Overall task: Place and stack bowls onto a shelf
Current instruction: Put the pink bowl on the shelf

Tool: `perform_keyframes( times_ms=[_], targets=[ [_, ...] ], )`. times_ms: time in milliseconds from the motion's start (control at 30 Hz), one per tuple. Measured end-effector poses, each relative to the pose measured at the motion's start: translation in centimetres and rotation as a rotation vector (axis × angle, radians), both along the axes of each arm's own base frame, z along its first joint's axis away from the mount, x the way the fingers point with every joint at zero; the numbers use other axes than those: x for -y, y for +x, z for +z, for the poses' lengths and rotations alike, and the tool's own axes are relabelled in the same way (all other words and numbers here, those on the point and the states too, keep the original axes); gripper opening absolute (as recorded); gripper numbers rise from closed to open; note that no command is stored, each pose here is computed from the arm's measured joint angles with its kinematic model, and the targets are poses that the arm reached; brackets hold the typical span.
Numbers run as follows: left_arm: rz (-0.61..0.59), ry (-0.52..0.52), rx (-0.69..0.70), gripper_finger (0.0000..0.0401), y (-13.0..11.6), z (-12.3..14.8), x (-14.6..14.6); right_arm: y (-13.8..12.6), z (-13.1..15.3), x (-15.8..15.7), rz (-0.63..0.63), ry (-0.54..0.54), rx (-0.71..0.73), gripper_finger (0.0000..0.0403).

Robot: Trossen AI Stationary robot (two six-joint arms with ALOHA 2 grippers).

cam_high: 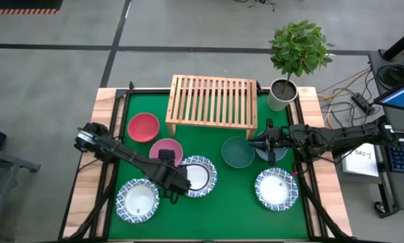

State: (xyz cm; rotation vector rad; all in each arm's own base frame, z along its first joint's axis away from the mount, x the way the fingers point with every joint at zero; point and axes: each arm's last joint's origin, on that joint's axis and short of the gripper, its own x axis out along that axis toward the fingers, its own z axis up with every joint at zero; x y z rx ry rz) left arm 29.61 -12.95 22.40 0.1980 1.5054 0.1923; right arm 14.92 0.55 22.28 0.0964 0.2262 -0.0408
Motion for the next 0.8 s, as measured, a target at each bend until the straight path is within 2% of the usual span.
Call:
perform_keyframes(
  times_ms=[233, 367, 600, 800],
  targets=[
    [0.028, 0.018, 0.013, 0.0141, -0.9, -3.3, -1.1, 0.0, 0.0, 0.0, 0.001, -0.004, 0.001, 0.0068],
    [0.034, 0.025, 0.002, 0.0115, -1.3, -4.3, -1.3, 0.0, 0.0, 0.0, 0.001, -0.005, 0.001, 0.0068],
    [0.043, 0.02, 0.01, 0.0013, -1.2, -4.2, -1.3, 0.0, 0.0, 0.0, 0.001, -0.008, 0.001, 0.0068],
    [0.04, 0.02, 0.009, 0.0002, -0.7, -2.3, -1.0, 0.0, 0.0, 0.0, 0.002, -0.009, 0.0, 0.0068]
  ],
)
